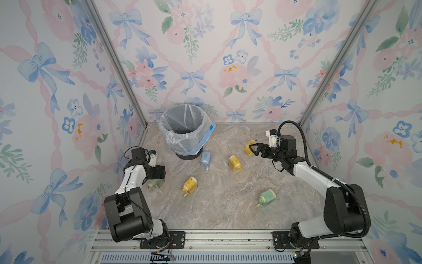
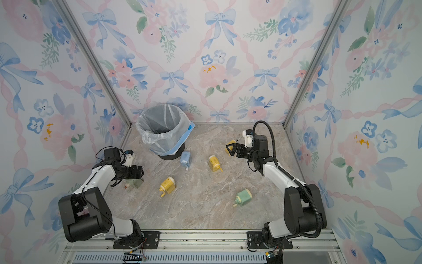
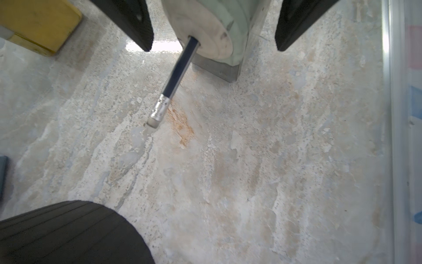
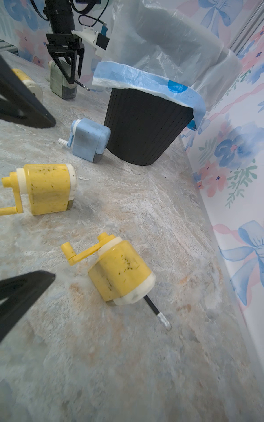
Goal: Take out the pencil sharpener tray and clean the shavings
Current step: Move the pencil sharpener to the center of the board.
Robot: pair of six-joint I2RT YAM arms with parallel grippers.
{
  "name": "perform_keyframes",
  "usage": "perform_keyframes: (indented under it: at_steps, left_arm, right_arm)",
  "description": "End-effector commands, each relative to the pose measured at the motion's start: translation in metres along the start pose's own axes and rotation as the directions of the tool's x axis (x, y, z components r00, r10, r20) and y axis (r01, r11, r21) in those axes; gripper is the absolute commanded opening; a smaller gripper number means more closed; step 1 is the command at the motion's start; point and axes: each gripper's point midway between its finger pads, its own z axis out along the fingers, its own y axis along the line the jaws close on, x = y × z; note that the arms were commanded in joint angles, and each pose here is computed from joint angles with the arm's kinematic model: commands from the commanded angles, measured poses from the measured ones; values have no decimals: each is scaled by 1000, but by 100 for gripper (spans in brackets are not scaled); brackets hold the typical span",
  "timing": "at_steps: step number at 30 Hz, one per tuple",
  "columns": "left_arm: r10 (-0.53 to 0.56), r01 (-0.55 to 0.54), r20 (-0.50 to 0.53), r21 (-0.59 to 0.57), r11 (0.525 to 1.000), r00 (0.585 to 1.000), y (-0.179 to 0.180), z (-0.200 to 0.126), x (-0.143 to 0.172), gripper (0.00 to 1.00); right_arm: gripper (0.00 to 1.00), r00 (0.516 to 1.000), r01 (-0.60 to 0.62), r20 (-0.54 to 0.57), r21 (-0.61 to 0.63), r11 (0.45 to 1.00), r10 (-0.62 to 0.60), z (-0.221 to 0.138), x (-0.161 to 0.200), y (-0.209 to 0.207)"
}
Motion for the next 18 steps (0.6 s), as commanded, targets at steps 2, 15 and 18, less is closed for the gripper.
perform_keyframes:
  at_steps: [2, 15, 18]
  left_arm:
    - [44, -42, -26, 93, 995, 999, -14, 6, 6, 82]
    - [96, -93, -87, 34, 995, 992, -14, 15, 18, 73]
    - [89, -87, -87, 28, 996, 992, -12, 16, 15, 68]
  right_arm:
    - [97, 1000, -3, 7, -13, 1000, 3, 3, -8, 0]
    - [97, 1000, -27, -1, -22, 999, 27, 9, -5, -5]
    - [97, 1000, -27, 0, -25, 999, 27, 9, -5, -4]
